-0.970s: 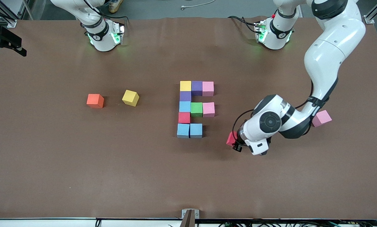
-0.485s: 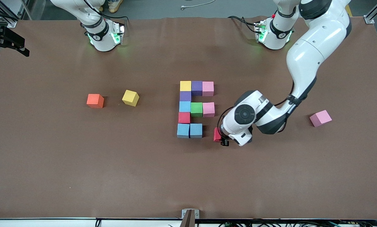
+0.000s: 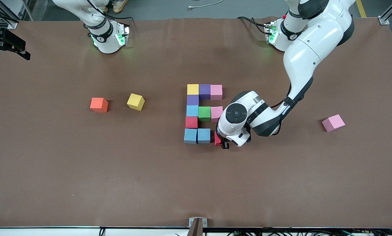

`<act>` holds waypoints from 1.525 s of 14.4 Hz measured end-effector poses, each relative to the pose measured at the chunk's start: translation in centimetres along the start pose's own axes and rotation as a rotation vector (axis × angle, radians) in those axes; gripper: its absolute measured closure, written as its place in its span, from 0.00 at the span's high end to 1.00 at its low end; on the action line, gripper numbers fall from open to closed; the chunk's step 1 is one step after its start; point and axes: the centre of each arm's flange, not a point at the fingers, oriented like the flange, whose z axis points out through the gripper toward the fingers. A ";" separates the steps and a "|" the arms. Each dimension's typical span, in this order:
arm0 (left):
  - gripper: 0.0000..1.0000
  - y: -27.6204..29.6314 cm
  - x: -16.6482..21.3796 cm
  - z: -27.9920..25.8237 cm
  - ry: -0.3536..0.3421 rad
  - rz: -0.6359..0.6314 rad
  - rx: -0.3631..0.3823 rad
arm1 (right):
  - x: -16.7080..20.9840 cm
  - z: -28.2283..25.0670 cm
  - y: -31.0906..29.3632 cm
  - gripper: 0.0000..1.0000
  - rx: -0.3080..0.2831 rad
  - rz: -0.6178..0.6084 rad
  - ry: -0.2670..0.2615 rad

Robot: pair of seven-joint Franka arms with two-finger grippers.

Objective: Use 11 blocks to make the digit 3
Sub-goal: 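Carry the red cube with the left gripper beside the bottom blue cube, then lower the red cube and hold it in place with the left gripper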

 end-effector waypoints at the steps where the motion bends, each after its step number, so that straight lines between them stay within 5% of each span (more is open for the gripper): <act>1: 0.56 -0.1 -0.1 0.0 -0.001 0.000 0.002 | 0.0 0.0 0.0 1.00 0.000 0.000 -0.001; 14: 0.56 -0.7 -0.8 0.9 0.006 0.044 0.002 | -1.6 -0.2 0.1 1.00 0.007 0.004 -0.060; 22: 0.56 -0.9 -1.3 1.1 -0.006 0.050 -0.006 | -1.1 -0.6 0.1 1.00 0.004 0.003 -0.018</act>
